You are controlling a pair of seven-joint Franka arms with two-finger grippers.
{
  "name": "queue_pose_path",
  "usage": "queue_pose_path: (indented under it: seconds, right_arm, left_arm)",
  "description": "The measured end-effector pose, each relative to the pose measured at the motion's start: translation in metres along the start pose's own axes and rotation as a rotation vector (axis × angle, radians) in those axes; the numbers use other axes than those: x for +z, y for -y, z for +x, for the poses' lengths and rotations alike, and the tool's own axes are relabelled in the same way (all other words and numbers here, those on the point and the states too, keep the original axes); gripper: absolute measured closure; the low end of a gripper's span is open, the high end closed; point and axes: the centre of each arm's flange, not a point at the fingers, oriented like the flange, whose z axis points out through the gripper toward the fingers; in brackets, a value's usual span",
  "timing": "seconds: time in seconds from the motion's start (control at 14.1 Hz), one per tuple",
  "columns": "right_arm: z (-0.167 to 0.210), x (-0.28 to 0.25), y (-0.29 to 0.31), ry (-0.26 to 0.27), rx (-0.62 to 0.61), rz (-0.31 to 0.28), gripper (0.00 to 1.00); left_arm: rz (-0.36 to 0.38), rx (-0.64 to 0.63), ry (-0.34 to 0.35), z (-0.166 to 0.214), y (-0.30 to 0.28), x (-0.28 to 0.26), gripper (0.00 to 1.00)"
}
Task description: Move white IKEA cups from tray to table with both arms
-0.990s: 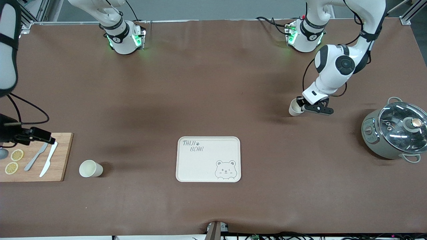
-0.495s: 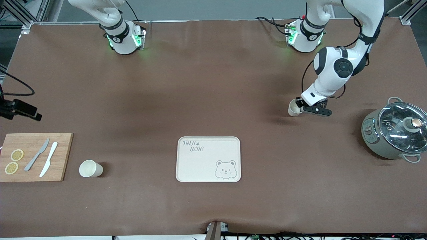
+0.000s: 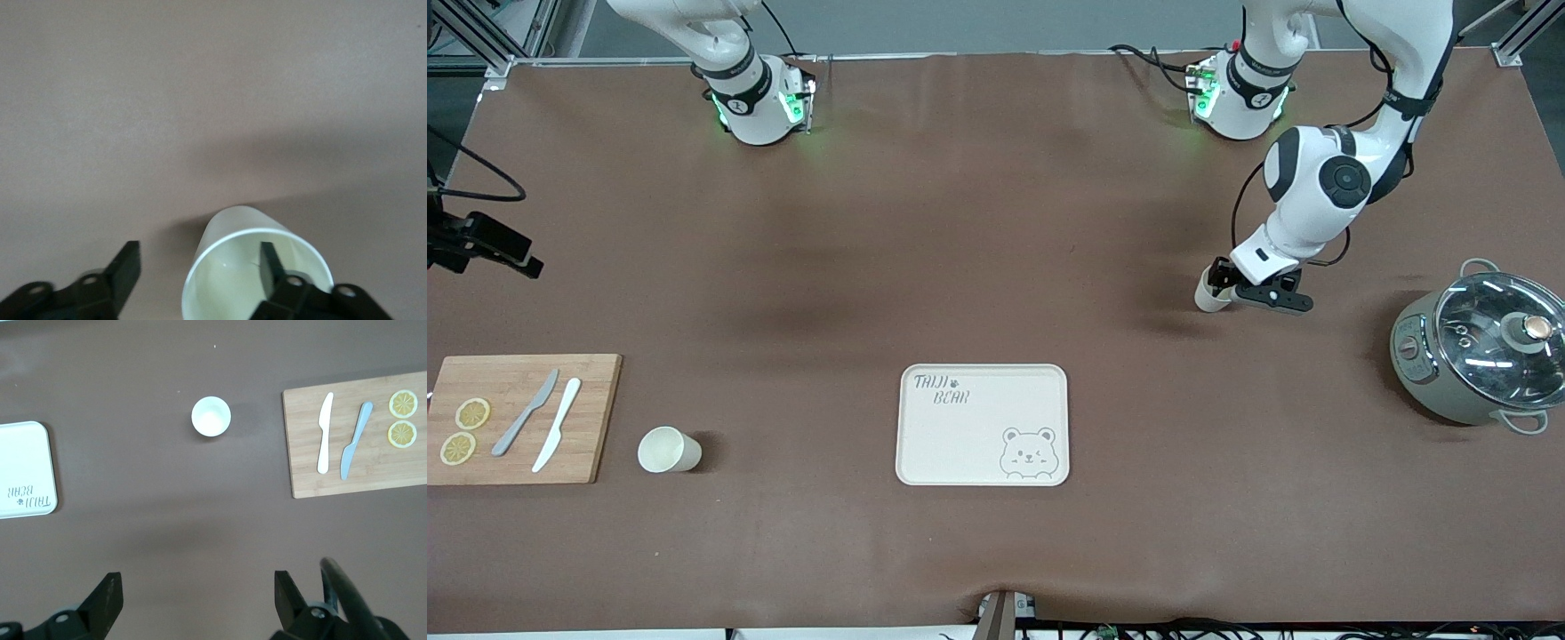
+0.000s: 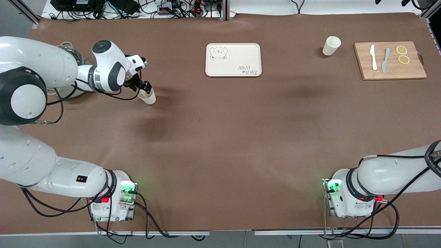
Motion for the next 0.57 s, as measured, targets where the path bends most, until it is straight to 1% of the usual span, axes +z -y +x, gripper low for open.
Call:
queue_pose_path:
  seconds: [0.07, 0.14, 0.35, 0.42, 0.57]
  right_arm:
    - [-0.003, 0.004, 0.000, 0.003, 0.000, 0.001, 0.00]
    - [-0.004, 0.005, 0.001, 0.003, -0.003, 0.002, 0.00]
    - [-0.003, 0.000, 0.010, -0.015, -0.016, 0.003, 0.00]
    - [-0.003, -0.003, 0.012, -0.022, -0.017, 0.004, 0.00]
    - [-0.003, -0.006, 0.012, -0.029, -0.018, 0.004, 0.00]
  left_arm:
    - [-0.003, 0.008, 0.013, -0.001, 0.001, -0.005, 0.02]
    - [-0.006, 0.012, 0.026, -0.001, 0.002, -0.011, 0.00]
    - [-0.015, 0.013, 0.044, 0.001, 0.002, -0.038, 0.00]
    - [-0.020, 0.013, 0.048, 0.008, 0.002, -0.051, 0.00]
    - [-0.039, -0.016, 0.068, 0.036, 0.001, -0.091, 0.00]
